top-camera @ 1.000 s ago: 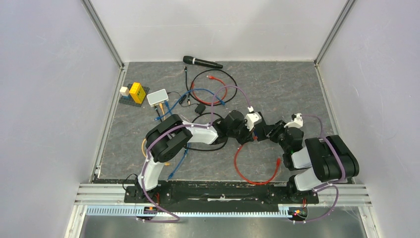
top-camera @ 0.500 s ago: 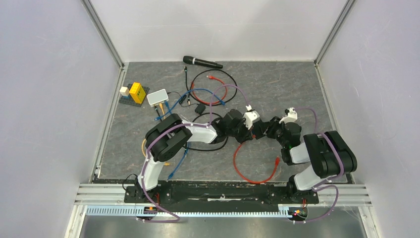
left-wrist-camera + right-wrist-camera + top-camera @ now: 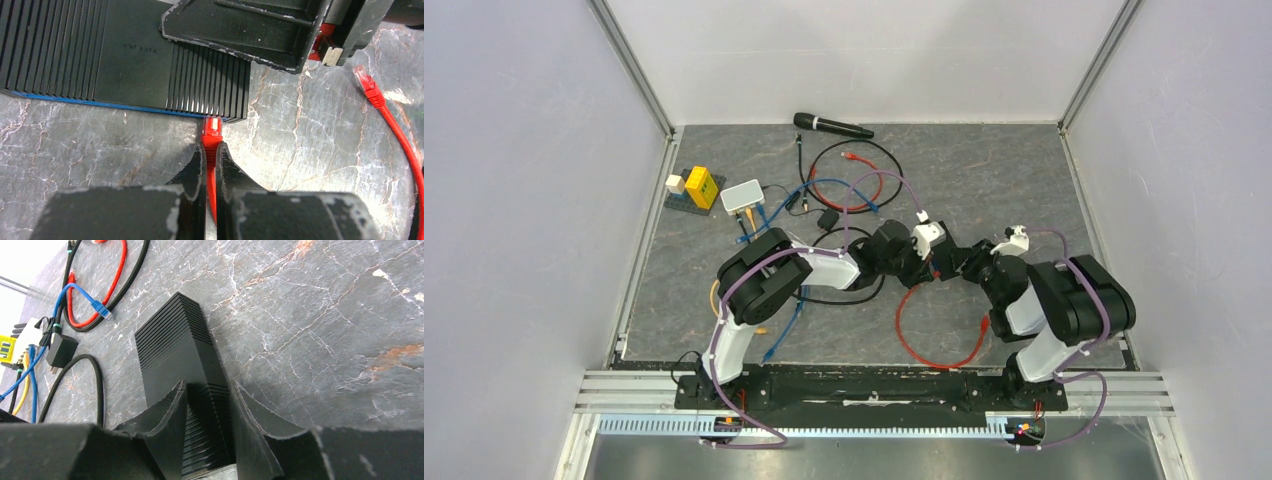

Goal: Insert the plug into the switch port
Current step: Insert the connector into the switch port.

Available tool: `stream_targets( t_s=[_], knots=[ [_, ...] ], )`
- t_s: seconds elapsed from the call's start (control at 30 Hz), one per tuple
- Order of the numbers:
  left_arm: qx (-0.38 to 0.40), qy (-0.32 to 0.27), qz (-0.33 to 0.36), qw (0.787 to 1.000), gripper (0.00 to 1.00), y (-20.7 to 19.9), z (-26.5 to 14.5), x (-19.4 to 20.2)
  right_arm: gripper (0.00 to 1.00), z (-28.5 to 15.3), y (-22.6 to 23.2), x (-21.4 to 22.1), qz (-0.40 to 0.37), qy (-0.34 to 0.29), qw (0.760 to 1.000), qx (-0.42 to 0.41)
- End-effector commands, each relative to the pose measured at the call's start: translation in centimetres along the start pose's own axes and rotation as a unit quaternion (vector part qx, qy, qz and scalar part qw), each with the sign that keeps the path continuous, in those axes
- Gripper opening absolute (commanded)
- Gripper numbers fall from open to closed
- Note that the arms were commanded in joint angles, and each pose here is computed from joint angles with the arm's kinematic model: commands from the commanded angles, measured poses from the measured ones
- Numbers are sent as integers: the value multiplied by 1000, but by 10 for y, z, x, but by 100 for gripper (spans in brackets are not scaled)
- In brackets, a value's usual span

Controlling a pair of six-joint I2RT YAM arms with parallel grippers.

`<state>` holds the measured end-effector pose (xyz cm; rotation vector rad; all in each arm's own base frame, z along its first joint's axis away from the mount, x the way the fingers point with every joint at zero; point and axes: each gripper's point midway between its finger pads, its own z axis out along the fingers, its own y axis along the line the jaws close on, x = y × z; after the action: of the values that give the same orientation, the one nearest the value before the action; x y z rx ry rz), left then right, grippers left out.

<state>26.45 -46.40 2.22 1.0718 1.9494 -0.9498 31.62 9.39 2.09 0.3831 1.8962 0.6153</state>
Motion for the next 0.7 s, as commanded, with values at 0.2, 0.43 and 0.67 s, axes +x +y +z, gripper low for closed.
stream_targets(
  t_s=[0.2,0.43,0.67],
  knots=[
    [-68,-85,132,985,7,6,-2,-41,70,-62,-37,91,29,331,937,104],
    [-75,-91,120,986,46,0,-25,-53,98,-3,-44,-17,-91,265,947,155],
    [-140,-120,153,971,74,2,-80,-106,98,0,8,-133,-197,118,966,120]
  ],
)
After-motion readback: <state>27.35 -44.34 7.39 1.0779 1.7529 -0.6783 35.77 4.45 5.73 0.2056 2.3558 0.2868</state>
